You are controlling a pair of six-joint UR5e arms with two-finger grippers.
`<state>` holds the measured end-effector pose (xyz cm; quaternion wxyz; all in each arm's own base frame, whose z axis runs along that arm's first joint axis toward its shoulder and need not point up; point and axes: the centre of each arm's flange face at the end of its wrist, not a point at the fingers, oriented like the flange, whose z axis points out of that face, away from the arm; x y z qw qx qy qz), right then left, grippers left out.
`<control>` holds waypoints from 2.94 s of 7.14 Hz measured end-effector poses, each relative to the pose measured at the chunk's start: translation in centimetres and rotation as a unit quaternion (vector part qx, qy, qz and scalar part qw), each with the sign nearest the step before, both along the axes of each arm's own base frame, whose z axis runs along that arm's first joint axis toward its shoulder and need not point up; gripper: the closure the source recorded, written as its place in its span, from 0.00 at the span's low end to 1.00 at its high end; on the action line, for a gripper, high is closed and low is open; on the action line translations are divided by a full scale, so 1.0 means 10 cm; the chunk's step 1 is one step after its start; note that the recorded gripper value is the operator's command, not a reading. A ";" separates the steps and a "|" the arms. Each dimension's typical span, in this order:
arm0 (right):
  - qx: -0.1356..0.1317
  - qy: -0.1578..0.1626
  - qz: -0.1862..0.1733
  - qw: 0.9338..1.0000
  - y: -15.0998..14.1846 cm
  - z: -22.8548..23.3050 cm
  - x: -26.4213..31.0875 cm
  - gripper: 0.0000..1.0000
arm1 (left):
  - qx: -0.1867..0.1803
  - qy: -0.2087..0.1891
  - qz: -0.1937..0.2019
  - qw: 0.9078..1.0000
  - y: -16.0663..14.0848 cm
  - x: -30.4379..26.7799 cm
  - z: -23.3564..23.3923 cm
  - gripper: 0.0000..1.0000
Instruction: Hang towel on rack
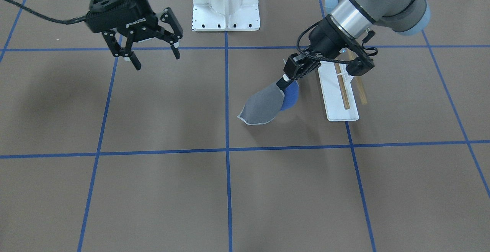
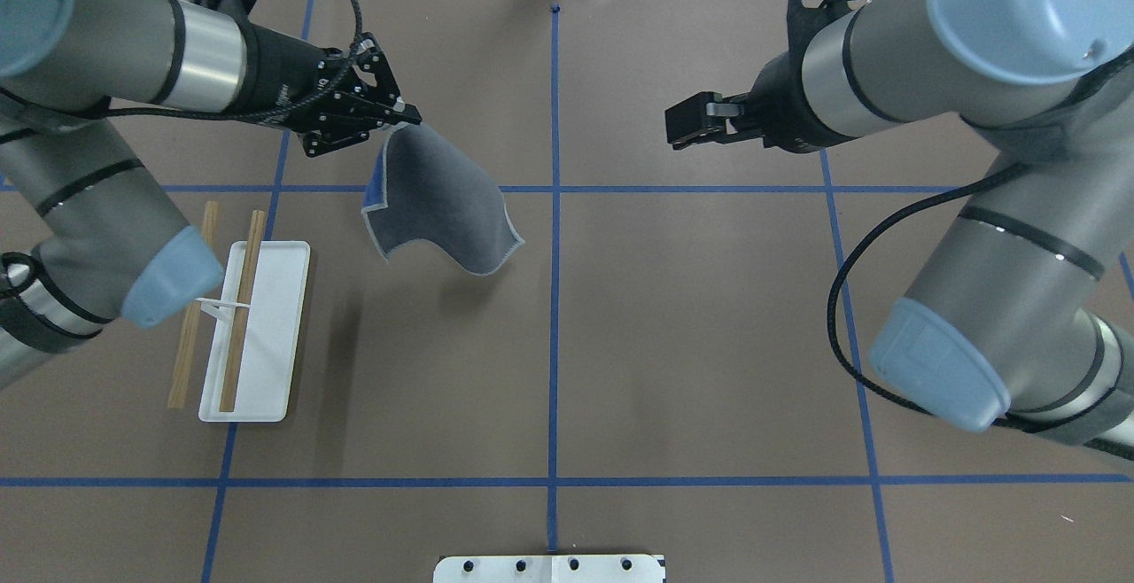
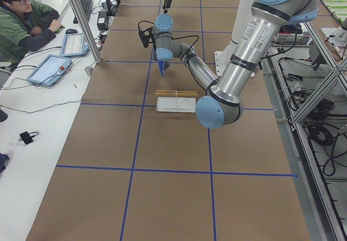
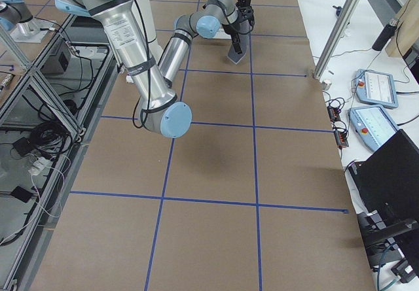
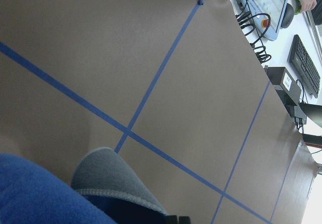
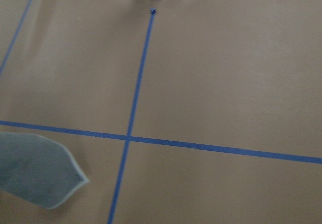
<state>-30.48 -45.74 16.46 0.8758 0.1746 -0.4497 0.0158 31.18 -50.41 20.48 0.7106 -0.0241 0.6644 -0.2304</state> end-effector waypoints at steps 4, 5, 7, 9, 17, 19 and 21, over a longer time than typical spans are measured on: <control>-0.028 0.163 -0.069 0.984 -0.93 1.51 0.73 0.00 | 0.152 -0.112 0.044 0.981 -0.08 -0.85 1.20 1.00; -0.023 0.190 -0.097 0.977 -0.96 1.95 1.07 0.00 | 0.177 -0.129 0.058 0.974 -0.03 -1.08 1.48 1.00; -0.014 0.208 -0.135 0.969 -0.93 2.49 1.68 0.00 | 0.167 -0.128 0.054 0.976 0.05 -1.25 1.54 1.00; -0.017 0.206 -0.142 0.968 -0.90 2.66 1.93 0.00 | 0.096 -0.088 0.004 0.991 -0.23 -1.06 0.95 1.00; -0.118 0.179 -0.141 0.967 0.02 4.16 3.14 0.00 | 0.074 -0.071 0.045 0.994 0.57 -0.64 0.94 1.00; -0.115 0.178 -0.139 0.967 0.02 4.18 3.15 0.00 | 0.114 -0.132 0.044 0.984 0.37 -0.88 1.57 1.00; -0.114 0.178 -0.139 0.968 0.02 4.18 3.15 0.00 | 0.149 -0.184 0.054 0.970 0.35 -1.17 2.15 1.00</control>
